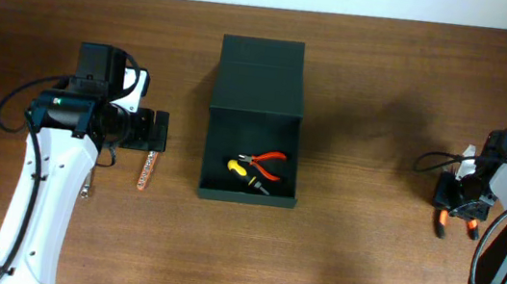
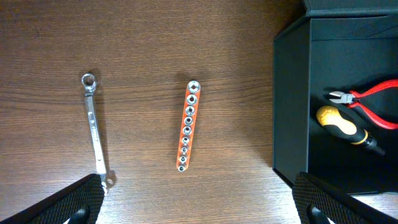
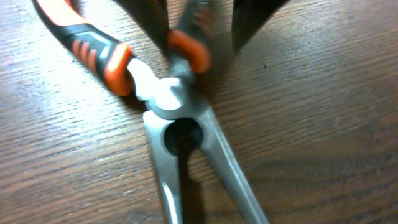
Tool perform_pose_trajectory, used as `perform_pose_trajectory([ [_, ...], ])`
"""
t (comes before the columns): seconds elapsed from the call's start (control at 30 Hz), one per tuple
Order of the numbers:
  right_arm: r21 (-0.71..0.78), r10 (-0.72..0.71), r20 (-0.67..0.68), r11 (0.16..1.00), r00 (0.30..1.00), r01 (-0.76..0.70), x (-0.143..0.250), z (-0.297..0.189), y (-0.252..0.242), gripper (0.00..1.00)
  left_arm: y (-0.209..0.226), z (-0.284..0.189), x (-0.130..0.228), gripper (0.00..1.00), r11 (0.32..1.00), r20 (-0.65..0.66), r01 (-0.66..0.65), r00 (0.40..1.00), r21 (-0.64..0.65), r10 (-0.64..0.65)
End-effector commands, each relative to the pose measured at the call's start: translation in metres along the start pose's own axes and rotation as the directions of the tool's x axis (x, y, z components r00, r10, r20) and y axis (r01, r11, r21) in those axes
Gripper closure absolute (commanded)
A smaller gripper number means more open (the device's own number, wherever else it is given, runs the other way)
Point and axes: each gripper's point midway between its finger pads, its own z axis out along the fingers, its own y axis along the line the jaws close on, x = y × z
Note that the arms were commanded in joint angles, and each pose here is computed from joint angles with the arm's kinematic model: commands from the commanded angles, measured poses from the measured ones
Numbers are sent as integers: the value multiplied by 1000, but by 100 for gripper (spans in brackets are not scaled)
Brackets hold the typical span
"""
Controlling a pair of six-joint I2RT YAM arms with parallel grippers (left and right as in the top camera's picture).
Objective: Pack container
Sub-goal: 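Grasp the orange-black needle-nose pliers with the right gripper, then drop the needle-nose pliers into the box and withdraw right arm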
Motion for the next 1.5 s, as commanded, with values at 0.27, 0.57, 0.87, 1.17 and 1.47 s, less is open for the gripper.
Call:
perform_pose_trajectory([
  [0.27,-41,12,-14,999,1000,-13,7,7,6,96,-1,-6,-6,1,1000,26,-20,999,1,19],
  [0.57,-89,-264,116,957,958,275,-47,-76,104,96,-1,-6,-6,1,1000,28,-20,999,0,20],
  [0.87,95,-851,383,424,360,901,-24,-240,295,96,1,-6,-5,1,1000,24,-18,1000,-10,18],
  [1.17,28,-971,234,65,57,998,74,-181,374,96,46,-29,-3,1,990,92,121,989,-69,-115],
  [1.47,-127,-988,145,27,45,991,106,-92,397,96,62,-59,1,1,980,182,177,971,-91,-158],
])
